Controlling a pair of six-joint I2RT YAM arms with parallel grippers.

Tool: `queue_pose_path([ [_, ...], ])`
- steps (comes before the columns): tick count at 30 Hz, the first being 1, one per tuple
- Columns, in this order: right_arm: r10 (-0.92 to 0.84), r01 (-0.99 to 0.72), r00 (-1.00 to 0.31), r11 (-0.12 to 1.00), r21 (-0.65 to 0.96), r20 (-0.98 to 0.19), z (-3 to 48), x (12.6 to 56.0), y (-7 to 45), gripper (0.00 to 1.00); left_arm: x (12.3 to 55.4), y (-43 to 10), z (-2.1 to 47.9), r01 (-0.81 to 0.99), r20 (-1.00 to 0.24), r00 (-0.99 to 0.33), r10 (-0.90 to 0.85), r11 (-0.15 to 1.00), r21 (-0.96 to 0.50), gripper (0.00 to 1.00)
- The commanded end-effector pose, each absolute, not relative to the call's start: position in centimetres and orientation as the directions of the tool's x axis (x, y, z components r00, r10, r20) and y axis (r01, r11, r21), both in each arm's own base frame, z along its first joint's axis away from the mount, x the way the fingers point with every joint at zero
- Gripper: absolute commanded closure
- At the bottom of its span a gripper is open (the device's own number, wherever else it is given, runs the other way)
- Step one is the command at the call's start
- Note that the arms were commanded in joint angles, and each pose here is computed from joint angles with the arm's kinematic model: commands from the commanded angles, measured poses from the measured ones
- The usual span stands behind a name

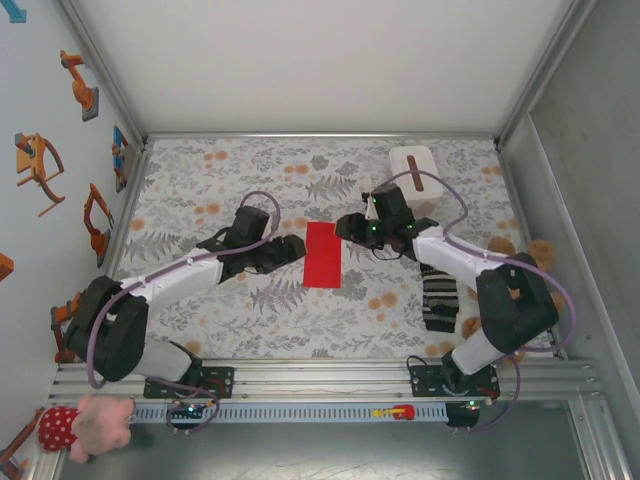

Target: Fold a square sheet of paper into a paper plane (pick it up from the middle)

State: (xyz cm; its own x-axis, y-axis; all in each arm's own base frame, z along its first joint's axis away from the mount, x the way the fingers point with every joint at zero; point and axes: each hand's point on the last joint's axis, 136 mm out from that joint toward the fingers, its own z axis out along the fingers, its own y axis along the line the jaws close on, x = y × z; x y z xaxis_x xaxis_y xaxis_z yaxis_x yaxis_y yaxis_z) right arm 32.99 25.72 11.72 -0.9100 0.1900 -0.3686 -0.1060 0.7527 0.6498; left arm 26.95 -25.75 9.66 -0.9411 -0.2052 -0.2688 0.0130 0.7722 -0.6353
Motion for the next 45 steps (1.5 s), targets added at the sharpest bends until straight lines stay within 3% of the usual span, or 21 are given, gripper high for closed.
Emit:
queue_pose_path([
  [1, 0.233, -0.043, -0.899, 0.796, 0.603, -0.371, 10.0, 32.0, 23.4, 0.36, 28.2, -27.7, 10.7, 0.03, -0.272, -0.939, -0.212, 0.735, -0.677, 0.29],
  [10, 0.316, -0.008, -0.835, 0.811, 0.585, -0.45, 10.5, 33.1, 21.0, 0.22, 31.2, -31.8, 9.6, 0.061, -0.235, -0.959, -0.157, 0.699, -0.713, 0.26],
  [16, 0.361, -0.022, -0.847, 0.711, 0.703, -0.391, 9.8, 33.9, 22.3, 0.09, 32.1, -33.0, 6.7, 0.0, -0.147, -0.978, -0.147, 0.708, -0.707, 0.35],
  [20, 0.355, -0.007, -0.866, 0.696, 0.718, -0.352, 8.5, 33.5, 22.8, 0.06, 32.2, -32.6, 5.1, -0.031, -0.105, -0.984, -0.141, 0.727, -0.686, 0.38],
  [23, 0.378, 0.019, -0.868, 0.673, 0.74, -0.322, 7.5, 33.2, 22.8, 0.1, 32.3, -32.5, 4.2, -0.061, -0.063, -0.988, -0.142, 0.726, -0.685, 0.41],
  [29, 0.416, 0.071, -0.874, 0.619, 0.782, -0.251, 6.5, 32.6, 23.2, 0.29, 31.6, -30.6, 1.9, -0.174, 0.009, -0.978, -0.21, 0.785, -0.595, 0.43],
  [39, 0.356, 0.144, -0.918, 0.706, 0.693, -0.172, 5.1, 28.8, 22.1, 0.49, 31.0, -27.6, 0.4, -0.387, 0.073, -0.914, -0.399, 0.805, -0.45, 0.49],
  [45, 0.308, 0.143, -0.94, 0.752, 0.643, -0.15, 4.7, 27.0, 22.5, 0.56, 32.5, -29.8, 4.1, -0.343, 0.069, -0.927, -0.369, 0.757, -0.556, 0.5],
])
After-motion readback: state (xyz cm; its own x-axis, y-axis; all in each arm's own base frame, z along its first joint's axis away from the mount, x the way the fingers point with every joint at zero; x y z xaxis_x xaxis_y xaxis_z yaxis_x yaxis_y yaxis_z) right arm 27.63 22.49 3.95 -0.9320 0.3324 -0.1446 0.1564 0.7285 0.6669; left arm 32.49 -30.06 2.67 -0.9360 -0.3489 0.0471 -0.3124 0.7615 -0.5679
